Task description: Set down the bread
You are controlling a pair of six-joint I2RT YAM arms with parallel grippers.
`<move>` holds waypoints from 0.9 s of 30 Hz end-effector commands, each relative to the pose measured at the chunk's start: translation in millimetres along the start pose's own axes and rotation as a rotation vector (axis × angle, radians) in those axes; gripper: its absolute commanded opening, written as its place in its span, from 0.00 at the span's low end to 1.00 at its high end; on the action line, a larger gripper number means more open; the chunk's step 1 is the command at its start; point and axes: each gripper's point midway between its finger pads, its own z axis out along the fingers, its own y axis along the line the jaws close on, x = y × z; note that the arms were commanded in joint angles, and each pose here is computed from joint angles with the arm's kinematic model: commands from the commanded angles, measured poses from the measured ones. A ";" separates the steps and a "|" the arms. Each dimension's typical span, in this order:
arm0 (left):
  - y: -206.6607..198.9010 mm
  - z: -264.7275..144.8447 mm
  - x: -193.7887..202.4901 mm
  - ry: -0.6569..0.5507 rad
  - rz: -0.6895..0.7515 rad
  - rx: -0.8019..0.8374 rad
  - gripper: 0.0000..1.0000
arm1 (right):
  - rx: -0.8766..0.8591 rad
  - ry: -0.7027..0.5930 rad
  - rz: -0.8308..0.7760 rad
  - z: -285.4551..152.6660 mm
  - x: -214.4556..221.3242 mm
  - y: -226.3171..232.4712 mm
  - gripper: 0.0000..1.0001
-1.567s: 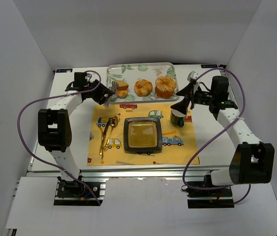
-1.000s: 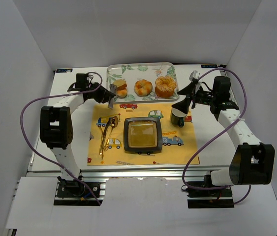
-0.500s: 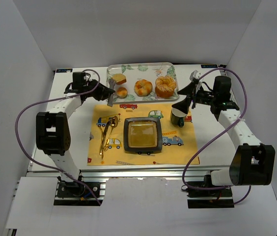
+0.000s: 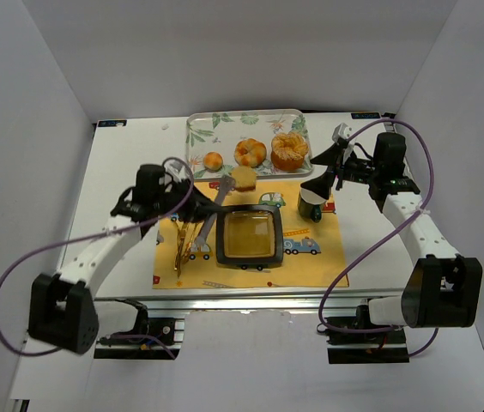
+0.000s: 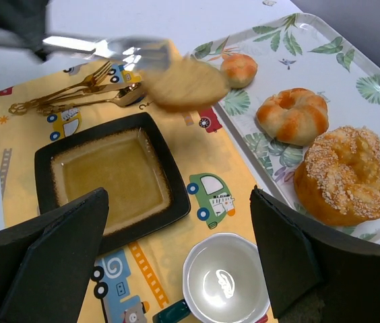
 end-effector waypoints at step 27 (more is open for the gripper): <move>61.3 -22.4 123.2 0.237 0.148 -0.165 0.52 | -0.025 -0.024 -0.012 -6.2 -22.9 8.7 0.89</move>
